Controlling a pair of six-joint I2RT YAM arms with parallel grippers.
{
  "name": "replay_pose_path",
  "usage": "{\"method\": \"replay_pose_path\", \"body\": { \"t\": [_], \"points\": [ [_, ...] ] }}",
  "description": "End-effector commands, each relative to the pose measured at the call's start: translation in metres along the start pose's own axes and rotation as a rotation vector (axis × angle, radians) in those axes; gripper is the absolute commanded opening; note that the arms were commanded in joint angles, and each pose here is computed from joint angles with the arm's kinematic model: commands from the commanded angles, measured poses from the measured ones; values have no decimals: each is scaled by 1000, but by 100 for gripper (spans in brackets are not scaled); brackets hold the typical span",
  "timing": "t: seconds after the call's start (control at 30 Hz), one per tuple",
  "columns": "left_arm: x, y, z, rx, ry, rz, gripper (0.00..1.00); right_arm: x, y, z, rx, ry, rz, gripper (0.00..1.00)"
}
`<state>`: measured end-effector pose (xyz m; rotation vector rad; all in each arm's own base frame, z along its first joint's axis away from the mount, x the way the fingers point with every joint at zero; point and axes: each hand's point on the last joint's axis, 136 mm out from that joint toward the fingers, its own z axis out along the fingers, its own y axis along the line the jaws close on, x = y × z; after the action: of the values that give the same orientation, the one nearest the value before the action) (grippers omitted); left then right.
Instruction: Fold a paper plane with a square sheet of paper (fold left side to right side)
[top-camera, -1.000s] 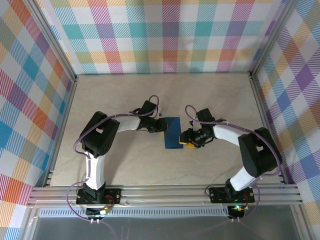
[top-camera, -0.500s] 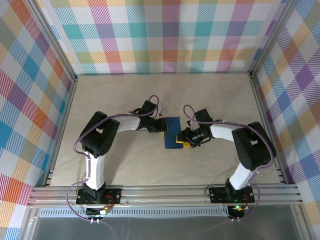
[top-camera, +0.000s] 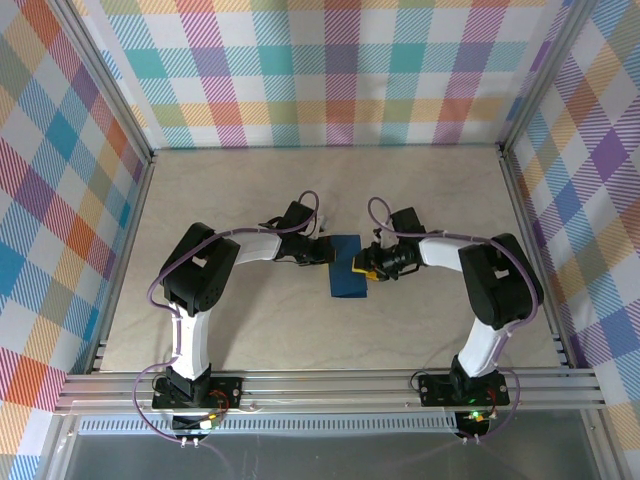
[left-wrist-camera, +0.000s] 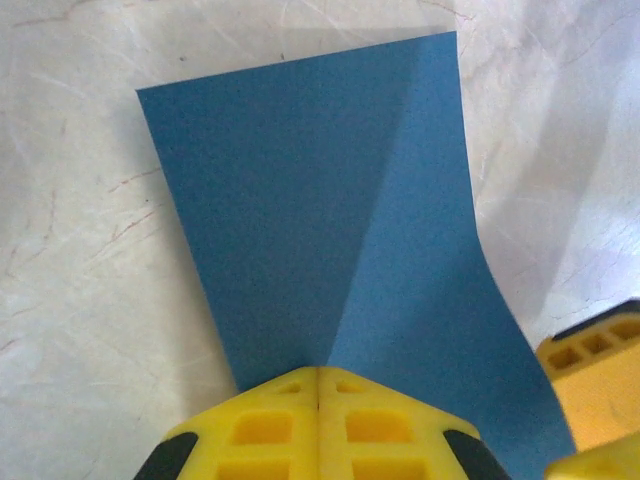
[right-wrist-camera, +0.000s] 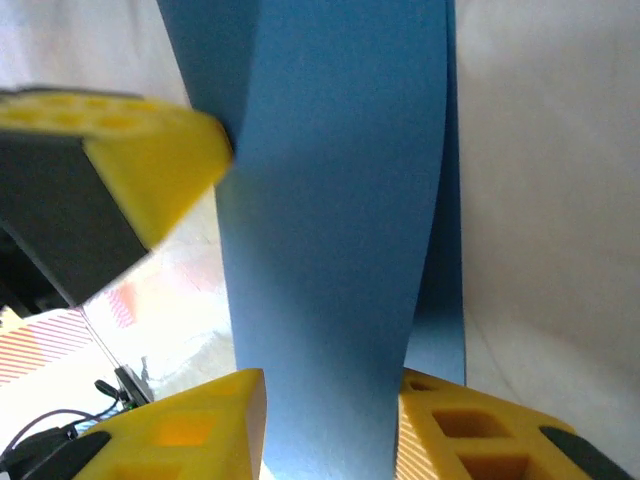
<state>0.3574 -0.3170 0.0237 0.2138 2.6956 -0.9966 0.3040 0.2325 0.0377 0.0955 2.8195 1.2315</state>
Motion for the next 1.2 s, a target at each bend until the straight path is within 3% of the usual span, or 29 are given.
{"method": "replay_pose_path", "body": {
  "t": [0.0, 0.27, 0.67, 0.83, 0.93, 1.17],
  "points": [
    [24, 7, 5, -35, 70, -21, 0, -14, 6, -1, -34, -9, -27, 34],
    [23, 7, 4, -34, 63, -21, 0, -27, -2, 7, -30, -2, -10, 27],
    [6, -9, -6, -11, 19, 9, 4, -17, -22, 15, 17, 28, 24, 9],
    [-10, -28, -26, 10, -49, 75, 13, -15, -15, 13, -14, 30, 43, 6],
    [-13, -38, -43, 28, -99, 132, 25, -15, -9, 9, -20, 33, 61, 5],
    [22, -59, -70, 13, -146, 364, 45, -16, 3, 1, -39, 38, 104, 5]
  ]
}}
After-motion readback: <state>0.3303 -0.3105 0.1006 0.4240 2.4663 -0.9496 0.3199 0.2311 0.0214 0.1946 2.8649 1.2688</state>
